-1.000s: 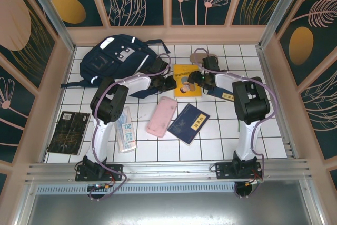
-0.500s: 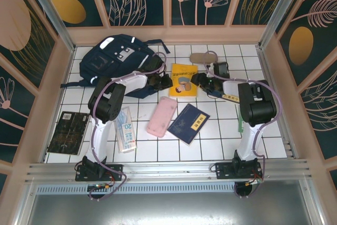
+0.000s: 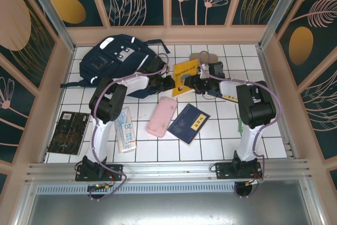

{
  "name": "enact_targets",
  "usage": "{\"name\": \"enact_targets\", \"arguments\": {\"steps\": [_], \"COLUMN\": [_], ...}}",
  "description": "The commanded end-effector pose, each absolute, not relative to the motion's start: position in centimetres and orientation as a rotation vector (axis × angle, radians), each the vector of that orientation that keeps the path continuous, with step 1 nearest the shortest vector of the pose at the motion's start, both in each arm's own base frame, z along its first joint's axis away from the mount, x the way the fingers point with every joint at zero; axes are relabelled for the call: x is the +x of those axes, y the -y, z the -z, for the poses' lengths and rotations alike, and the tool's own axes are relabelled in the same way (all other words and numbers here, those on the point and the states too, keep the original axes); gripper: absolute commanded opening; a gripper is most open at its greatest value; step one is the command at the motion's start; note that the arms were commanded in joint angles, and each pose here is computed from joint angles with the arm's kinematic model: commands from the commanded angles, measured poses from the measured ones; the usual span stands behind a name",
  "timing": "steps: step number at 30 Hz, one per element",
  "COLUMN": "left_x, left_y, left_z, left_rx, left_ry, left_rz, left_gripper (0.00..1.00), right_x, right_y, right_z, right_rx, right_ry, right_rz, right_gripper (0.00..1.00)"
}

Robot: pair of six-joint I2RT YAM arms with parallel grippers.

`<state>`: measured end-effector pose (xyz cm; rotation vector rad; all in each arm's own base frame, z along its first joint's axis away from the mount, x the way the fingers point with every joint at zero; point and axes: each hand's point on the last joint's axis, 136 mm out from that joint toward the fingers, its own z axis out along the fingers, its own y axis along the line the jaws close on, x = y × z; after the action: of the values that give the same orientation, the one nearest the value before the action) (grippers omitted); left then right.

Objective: Pack the student bag
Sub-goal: Pick up the book from the top-center of the table.

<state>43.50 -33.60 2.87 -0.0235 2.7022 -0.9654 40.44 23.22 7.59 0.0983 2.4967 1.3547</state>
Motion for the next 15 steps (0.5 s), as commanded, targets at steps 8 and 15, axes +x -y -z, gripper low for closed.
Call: {"name": "enact_targets", "arguments": {"steps": [8, 15], "left_x": [41.7, 42.4], "left_y": [34.3, 34.3], "left_z": [-1.5, -5.2], "left_rx": [0.047, 0.072], "left_ry": [-2.755, -2.703], "left_rz": [0.971, 0.962], "left_gripper": [0.15, 0.21], "right_x": [42.1, 41.9], "right_y": [-21.1, -20.9], "right_z": [-9.7, -10.7], "right_rx": [0.089, 0.12], "right_ry": [-2.441, -2.404], "right_rz": [-1.3, -1.317], "right_gripper": [0.27, 0.0]}}
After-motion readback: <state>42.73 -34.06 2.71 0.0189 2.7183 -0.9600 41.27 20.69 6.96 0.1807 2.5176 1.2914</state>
